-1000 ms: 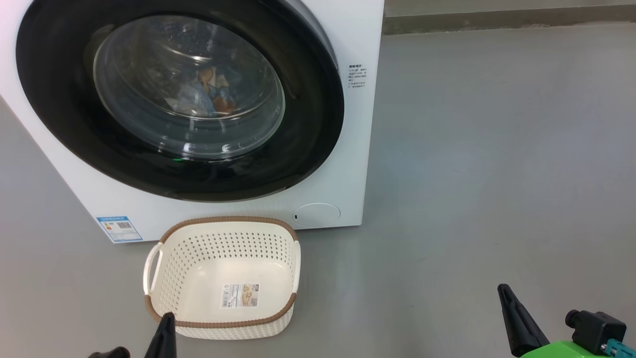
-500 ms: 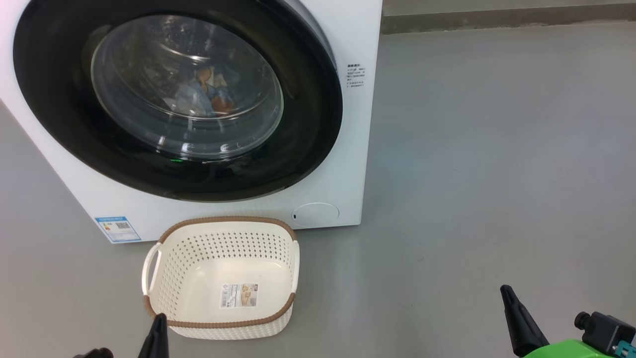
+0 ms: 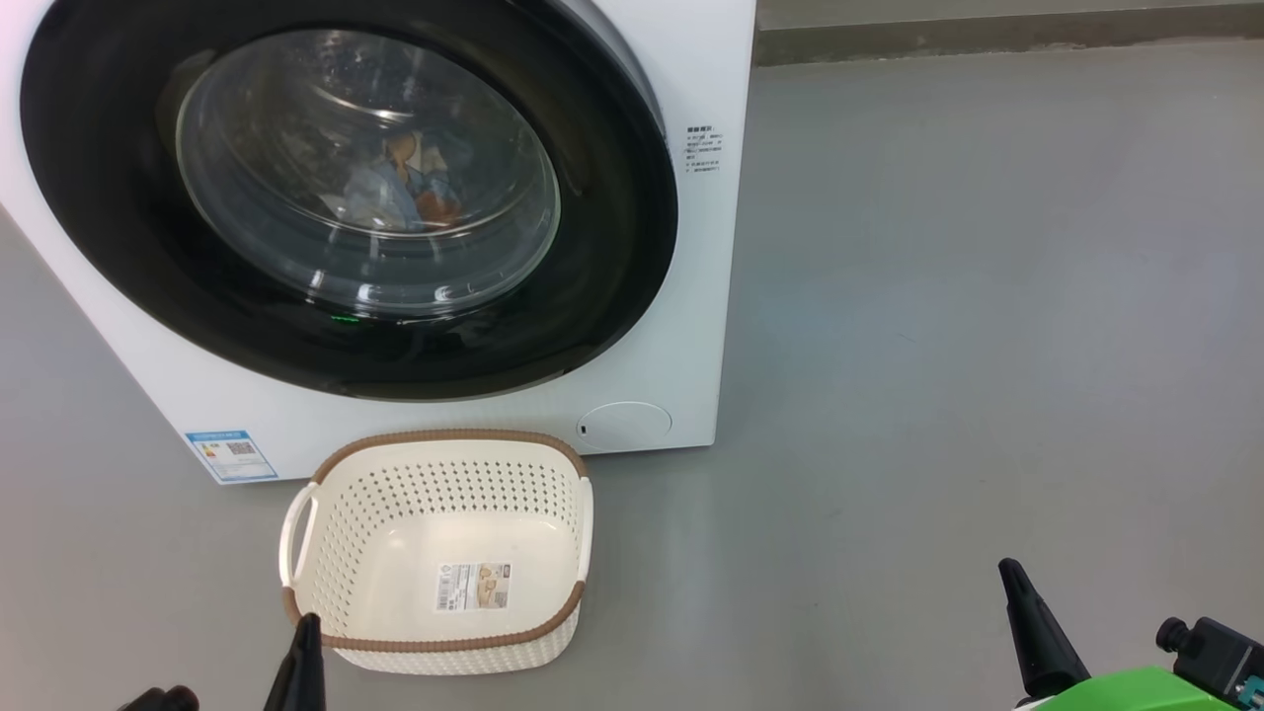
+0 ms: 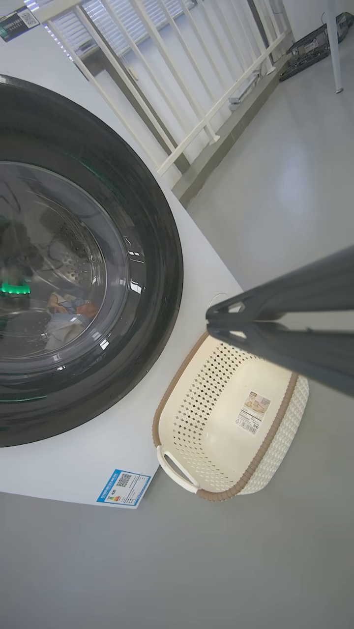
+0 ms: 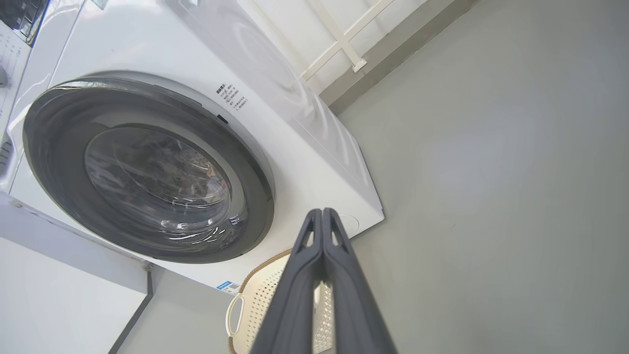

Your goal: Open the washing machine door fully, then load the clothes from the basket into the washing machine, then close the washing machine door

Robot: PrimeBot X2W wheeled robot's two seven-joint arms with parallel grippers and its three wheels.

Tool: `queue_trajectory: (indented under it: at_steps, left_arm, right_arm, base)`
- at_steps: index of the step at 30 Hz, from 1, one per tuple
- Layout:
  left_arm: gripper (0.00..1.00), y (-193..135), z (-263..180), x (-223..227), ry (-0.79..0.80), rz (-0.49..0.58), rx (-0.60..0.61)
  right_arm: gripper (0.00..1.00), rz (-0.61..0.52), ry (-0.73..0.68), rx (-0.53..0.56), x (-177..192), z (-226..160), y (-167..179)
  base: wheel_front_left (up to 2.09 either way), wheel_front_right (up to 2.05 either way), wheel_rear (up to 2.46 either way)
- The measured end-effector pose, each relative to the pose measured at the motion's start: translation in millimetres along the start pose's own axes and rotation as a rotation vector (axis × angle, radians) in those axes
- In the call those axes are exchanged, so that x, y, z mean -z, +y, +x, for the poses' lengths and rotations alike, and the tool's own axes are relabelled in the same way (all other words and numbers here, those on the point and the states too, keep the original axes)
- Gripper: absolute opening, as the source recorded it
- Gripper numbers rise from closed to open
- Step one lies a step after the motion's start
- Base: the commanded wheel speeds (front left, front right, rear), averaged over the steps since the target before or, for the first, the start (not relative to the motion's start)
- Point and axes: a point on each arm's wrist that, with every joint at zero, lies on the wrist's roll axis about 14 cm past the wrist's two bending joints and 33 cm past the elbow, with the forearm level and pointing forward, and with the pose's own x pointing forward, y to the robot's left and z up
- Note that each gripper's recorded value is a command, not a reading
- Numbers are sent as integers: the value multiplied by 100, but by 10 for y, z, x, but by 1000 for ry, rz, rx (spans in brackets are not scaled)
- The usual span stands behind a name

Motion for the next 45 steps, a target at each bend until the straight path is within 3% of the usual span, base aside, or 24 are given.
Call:
queue_trajectory:
  at_steps: [45]
  left_arm:
    - [0,28,155,-174,-3,-501,14]
  right_arm:
    - [0,495,-24,11,-98,116,-62]
  base:
    - [0,0,0]
